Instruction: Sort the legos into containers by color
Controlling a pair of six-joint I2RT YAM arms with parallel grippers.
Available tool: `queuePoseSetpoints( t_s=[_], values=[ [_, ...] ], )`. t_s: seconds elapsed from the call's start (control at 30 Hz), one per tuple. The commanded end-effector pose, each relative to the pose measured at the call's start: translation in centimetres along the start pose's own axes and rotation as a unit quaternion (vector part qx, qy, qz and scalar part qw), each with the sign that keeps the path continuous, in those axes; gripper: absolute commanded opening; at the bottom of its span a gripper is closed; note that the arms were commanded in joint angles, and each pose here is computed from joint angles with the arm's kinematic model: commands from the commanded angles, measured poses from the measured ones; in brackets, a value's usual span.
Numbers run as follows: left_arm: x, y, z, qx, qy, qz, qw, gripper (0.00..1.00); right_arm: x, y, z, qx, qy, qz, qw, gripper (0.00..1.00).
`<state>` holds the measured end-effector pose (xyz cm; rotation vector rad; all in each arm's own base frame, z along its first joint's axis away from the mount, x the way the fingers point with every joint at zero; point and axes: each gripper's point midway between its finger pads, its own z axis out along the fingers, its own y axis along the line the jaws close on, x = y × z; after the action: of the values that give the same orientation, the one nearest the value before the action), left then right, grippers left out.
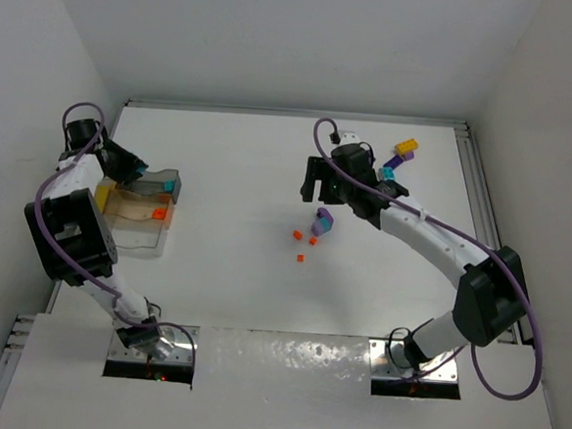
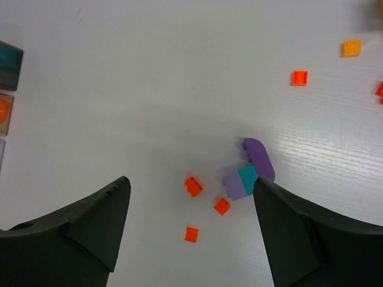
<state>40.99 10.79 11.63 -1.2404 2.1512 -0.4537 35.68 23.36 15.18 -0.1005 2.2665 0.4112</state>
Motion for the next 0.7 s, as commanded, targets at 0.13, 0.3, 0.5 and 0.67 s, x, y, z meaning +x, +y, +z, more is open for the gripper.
queuePoseSetpoints(
  t_s=[0.13,0.3,0.5,0.67],
  values=[
    [1.1,0.5,1.3,0.030,0.019,-0.046,0.998,0.00,-2.5,0.8,-0.8,0.009,-0.027,-0.009,1.000,0.81],
    [0.9,1.0,2.2,0.026,0.017,-0.042,0.999,0.08,-2.4,0.8,-0.7,0.006,-0.025,-0.013,1.000,0.81],
    [0.6,0.1,1.9,0.040,0.022,-0.028,0.999,0.34,-2.6,1.0,-0.7,0.003,-0.027,-0.017,0.999,0.82],
    [0.3,-0.1,1.3,0.036,0.022,-0.016,0.999,0.49,-2.5,1.3,-0.7,-0.007,-0.024,-0.022,0.999,0.82]
  ],
)
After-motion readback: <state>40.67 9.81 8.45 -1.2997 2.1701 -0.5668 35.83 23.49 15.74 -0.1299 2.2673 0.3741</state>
